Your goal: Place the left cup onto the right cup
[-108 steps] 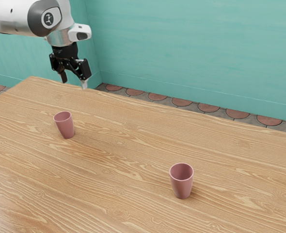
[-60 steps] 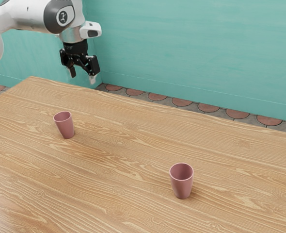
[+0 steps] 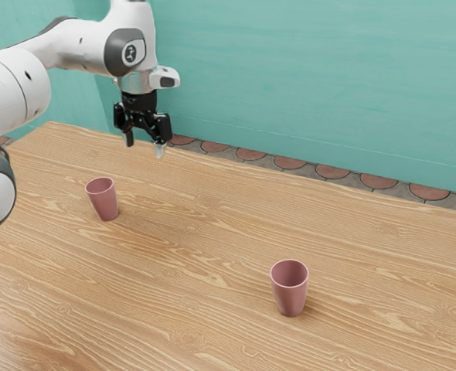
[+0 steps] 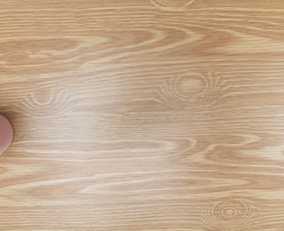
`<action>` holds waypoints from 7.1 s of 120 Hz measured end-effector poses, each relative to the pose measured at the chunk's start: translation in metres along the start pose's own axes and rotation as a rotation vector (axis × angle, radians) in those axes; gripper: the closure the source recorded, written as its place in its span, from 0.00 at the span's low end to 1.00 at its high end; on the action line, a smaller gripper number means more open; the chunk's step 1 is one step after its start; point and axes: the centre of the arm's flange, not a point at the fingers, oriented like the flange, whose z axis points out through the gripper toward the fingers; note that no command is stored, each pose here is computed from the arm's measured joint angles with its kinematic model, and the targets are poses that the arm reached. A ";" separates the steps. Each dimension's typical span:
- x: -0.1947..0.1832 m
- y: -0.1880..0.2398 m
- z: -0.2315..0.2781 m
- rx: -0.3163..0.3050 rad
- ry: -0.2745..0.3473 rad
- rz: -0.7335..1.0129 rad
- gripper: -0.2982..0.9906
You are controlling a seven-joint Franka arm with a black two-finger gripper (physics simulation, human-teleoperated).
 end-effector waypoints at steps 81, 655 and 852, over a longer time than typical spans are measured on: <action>0.005 -0.083 0.085 0.043 -0.047 -0.097 0.23; -0.018 0.357 -0.019 -0.001 0.166 0.290 0.84; -0.080 0.430 0.028 0.057 0.120 0.166 0.84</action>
